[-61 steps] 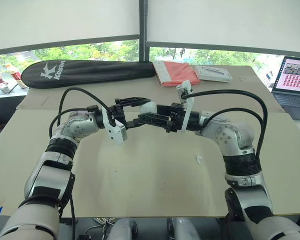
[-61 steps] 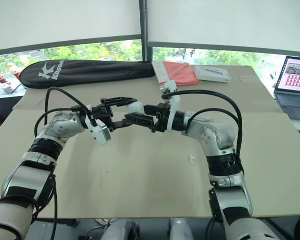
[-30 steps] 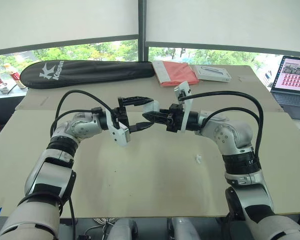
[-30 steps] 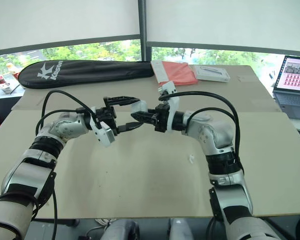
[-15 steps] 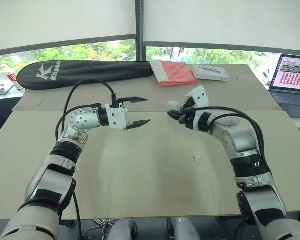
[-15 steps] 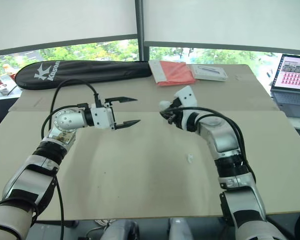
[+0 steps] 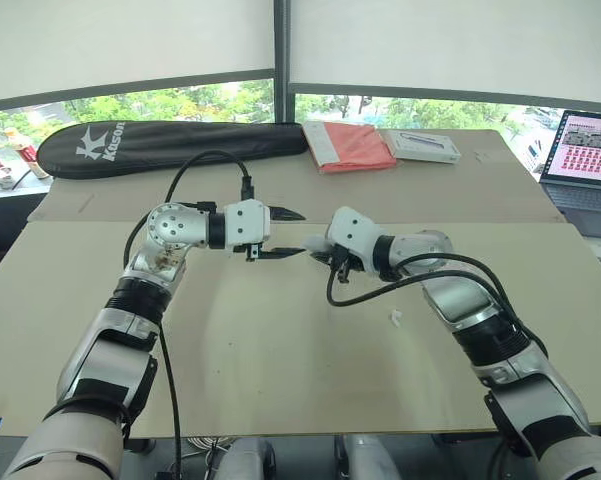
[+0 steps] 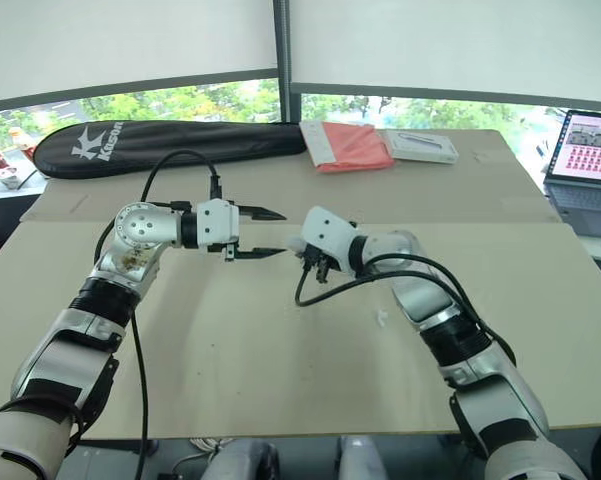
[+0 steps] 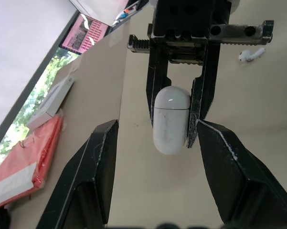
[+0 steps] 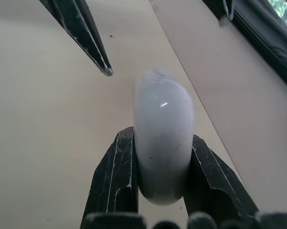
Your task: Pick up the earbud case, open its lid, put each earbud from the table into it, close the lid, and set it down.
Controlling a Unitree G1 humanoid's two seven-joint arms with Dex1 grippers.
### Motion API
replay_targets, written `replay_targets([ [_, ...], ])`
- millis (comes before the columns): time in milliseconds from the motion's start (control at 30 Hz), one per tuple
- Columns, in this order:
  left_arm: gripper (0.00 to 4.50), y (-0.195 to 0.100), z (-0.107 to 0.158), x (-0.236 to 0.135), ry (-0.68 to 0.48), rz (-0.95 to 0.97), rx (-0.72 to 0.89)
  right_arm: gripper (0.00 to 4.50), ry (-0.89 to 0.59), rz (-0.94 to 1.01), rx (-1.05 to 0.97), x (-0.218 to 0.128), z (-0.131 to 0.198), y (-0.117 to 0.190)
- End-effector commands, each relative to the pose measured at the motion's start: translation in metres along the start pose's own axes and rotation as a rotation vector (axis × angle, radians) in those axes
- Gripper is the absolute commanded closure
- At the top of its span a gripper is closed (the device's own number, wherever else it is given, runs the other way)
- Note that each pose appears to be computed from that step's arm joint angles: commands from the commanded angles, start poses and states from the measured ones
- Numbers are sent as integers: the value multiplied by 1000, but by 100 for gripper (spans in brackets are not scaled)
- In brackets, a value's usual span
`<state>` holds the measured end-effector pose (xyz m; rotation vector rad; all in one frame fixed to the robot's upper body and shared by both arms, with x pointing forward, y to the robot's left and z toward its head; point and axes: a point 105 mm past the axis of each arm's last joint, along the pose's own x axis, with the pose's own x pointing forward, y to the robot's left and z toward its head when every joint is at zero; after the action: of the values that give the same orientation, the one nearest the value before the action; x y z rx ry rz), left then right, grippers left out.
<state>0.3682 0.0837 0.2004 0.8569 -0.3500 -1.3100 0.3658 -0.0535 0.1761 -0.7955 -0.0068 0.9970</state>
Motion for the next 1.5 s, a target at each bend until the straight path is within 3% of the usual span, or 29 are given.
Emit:
replay_targets([
  [33, 175, 9, 9, 0, 8, -3, 54, 369, -48, -18, -137, -5, 26, -7],
  [300, 175, 11, 7, 4, 28, 5, 77, 369, -23, 2, -239, -2, 29, -3],
  [433, 302, 10, 4, 4, 46, -9, 80, 369, -23, 4, -243, -1, 29, -1],
  [500, 402, 9, 2, 4, 54, -15, 77, 369, -25, 2, -247, -1, 30, -2],
  [1067, 404, 10, 3, 10, 44, 0, 67, 369, -22, -2, -241, -1, 30, -6],
  [1100, 404, 10, 3, 10, 41, 1, 60, 266, -24, -6, -232, -2, 30, -7],
  [1133, 404, 10, 3, 10, 37, 4, 46, 263, -24, -8, -222, -3, 29, -8],
  [1167, 404, 10, 3, 10, 32, 7, 31, 197, -22, -10, -216, -5, 28, -9],
  [1233, 404, 10, 2, 8, 25, 12, -6, 131, -14, -9, -194, -13, 25, -12],
  [1333, 404, 10, -10, -5, -27, 76, -290, 24, -52, -58, -39, -37, 23, -27],
  [1367, 404, 11, -11, -8, -49, 94, -377, 1, -70, -72, 5, -42, 24, -29],
  [1500, 404, 5, -5, -18, -155, 91, -721, 1, -184, -140, 226, -57, 33, -37],
])
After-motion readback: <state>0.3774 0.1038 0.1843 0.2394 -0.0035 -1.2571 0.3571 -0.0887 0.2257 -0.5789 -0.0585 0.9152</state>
